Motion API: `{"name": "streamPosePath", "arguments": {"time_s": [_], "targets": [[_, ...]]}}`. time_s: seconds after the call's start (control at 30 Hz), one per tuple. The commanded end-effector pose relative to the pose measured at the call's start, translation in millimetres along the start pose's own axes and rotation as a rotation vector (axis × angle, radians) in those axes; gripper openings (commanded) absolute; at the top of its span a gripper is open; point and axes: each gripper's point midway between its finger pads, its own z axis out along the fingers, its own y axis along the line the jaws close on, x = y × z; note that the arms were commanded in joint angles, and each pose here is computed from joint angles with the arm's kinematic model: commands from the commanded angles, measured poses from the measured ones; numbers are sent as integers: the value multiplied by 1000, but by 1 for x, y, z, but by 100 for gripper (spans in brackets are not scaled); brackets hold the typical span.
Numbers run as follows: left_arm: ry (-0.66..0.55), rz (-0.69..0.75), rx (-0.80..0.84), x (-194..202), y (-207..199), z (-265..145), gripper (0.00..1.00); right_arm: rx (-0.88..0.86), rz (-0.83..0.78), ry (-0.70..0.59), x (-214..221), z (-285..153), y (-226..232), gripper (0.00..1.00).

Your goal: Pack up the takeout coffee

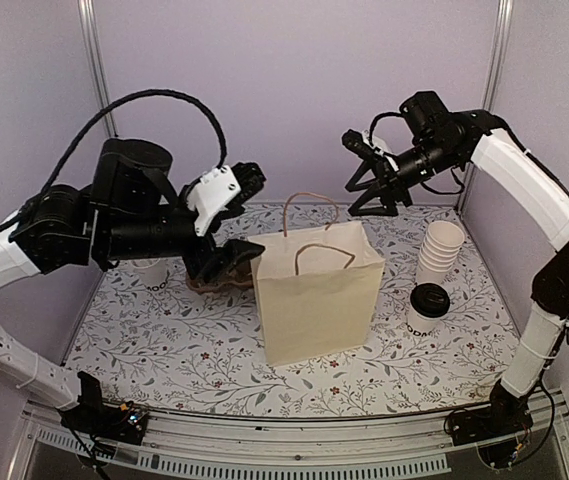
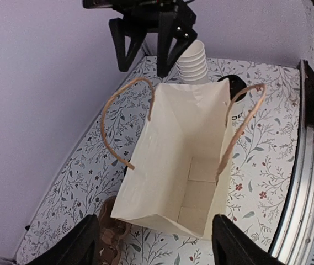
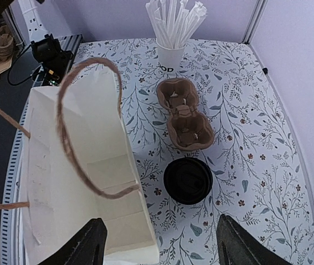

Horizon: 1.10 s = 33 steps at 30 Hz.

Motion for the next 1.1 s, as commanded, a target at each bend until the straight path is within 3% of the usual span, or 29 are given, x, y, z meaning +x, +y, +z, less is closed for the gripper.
{"name": "streamPosePath", "arguments": {"time_s": [0.0, 0.13, 0.4, 0.63, 1.07], "targets": [[-95, -216, -62, 7, 37, -23, 72, -129, 36, 44, 8, 28, 2, 71], [-187, -311, -81, 18, 50, -41, 74, -217, 31, 93, 26, 50, 9, 71], [-136, -305, -107, 50, 58, -27, 76, -217, 9, 157, 44, 59, 8, 71], [-102, -303, -47, 56, 72, -4, 76, -217, -2, 113, 33, 70, 7, 69], [-57, -380, -29, 80, 80, 10, 75, -318, 86, -5, 10, 80, 17, 41]]}}
